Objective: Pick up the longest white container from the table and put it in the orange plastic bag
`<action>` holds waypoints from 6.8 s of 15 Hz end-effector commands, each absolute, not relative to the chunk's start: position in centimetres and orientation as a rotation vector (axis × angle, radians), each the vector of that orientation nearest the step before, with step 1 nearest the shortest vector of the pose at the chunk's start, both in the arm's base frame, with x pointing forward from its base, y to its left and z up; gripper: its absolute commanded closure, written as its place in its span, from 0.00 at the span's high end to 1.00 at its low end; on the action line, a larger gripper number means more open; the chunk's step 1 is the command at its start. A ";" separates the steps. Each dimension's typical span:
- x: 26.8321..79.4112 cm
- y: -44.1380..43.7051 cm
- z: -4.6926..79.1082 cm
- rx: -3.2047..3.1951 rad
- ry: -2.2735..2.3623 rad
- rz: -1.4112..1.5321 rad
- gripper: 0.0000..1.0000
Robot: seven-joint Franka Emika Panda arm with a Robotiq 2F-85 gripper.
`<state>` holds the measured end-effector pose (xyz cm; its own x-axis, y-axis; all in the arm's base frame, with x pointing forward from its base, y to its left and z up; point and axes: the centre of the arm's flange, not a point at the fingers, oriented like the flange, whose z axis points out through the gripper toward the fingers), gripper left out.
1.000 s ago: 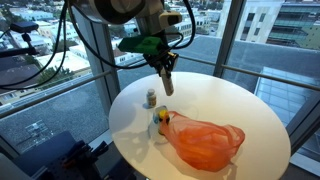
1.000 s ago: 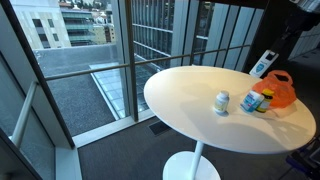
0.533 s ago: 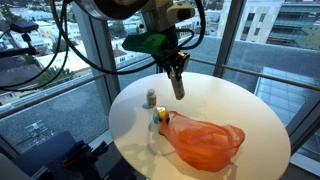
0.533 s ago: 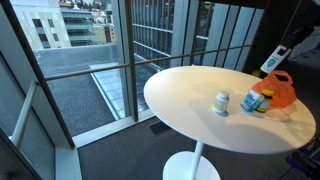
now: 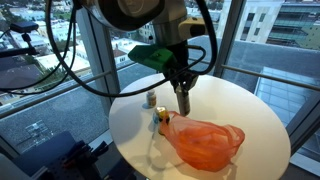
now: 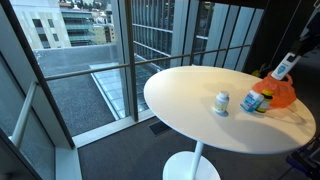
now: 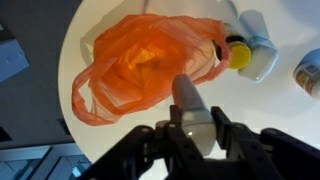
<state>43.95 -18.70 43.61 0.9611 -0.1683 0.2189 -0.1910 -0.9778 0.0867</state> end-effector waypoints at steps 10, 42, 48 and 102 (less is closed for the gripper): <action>44.8 -21.0 37.6 3.017 -0.445 0.068 0.11; 46.9 -19.9 33.4 3.036 -0.310 0.078 1.00; 46.8 -19.1 35.5 3.025 -0.286 0.139 1.00; 45.3 -7.0 24.3 3.032 0.325 -0.116 0.12</action>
<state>44.55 -7.01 23.72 0.9704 0.2214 -0.0968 0.2277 -0.9719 0.0598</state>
